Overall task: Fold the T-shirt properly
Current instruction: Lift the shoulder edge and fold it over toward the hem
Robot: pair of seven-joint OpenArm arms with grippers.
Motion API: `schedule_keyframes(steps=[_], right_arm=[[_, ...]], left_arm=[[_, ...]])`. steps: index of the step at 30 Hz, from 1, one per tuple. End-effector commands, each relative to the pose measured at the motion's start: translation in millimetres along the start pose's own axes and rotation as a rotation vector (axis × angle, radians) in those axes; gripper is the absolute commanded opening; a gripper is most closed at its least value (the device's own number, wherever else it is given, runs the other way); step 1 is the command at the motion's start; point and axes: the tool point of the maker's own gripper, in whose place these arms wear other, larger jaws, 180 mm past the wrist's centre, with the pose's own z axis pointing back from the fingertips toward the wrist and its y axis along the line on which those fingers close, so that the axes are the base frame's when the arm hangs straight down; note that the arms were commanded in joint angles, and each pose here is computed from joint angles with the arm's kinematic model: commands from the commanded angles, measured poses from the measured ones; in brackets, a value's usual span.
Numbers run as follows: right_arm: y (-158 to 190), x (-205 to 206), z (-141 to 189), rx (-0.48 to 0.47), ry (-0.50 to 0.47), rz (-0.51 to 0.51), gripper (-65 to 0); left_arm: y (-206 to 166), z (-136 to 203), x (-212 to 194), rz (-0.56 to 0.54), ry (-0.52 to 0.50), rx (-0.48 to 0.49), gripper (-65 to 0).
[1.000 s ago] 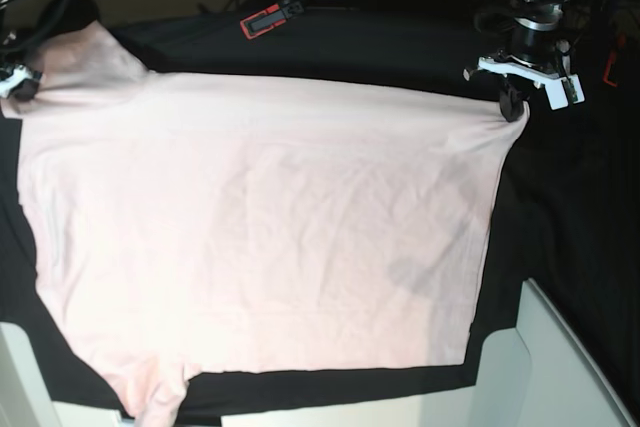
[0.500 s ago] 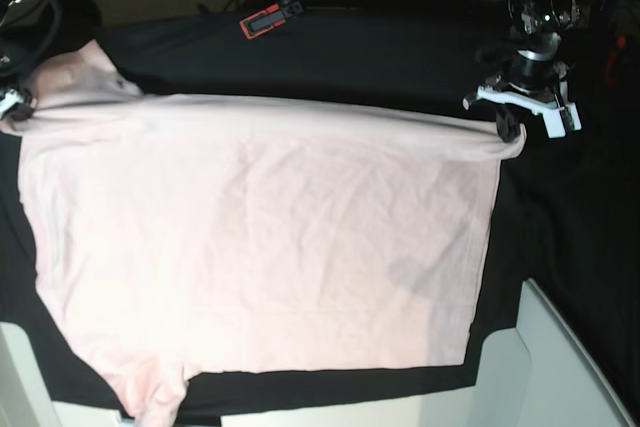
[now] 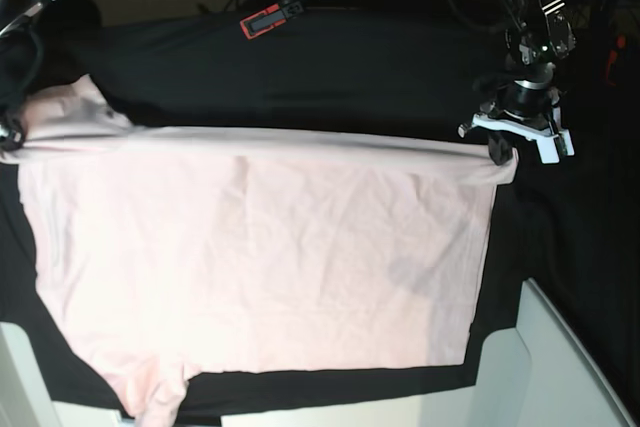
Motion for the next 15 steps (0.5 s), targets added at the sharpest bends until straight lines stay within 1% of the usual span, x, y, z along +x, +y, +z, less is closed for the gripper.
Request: schedule_keyframes(steps=[1, 6, 10, 15], right_arm=[[-7.0, 29.7, 11.9, -0.020, -0.073, 0.025, -65.0], [-7.1, 40.1, 6.7, 0.003, -0.075, 0.009, -65.0], [6.7, 53.3, -0.5, 0.029, -0.090, 0.049, -65.0], [21.4, 65.1, -6.8, 0.052, -0.106, 0.090, -65.0]], left_arm=[[0.4, -3.2, 18.5, -0.001, -0.058, 0.002, -65.0], [-1.9, -13.7, 21.2, 0.015, -0.059, 0.000, -65.0], [-7.5, -21.6, 31.5, 0.022, -0.080, -0.010, -65.0], [-11.3, -34.4, 35.9, 0.041, -0.081, -0.014, -65.0]])
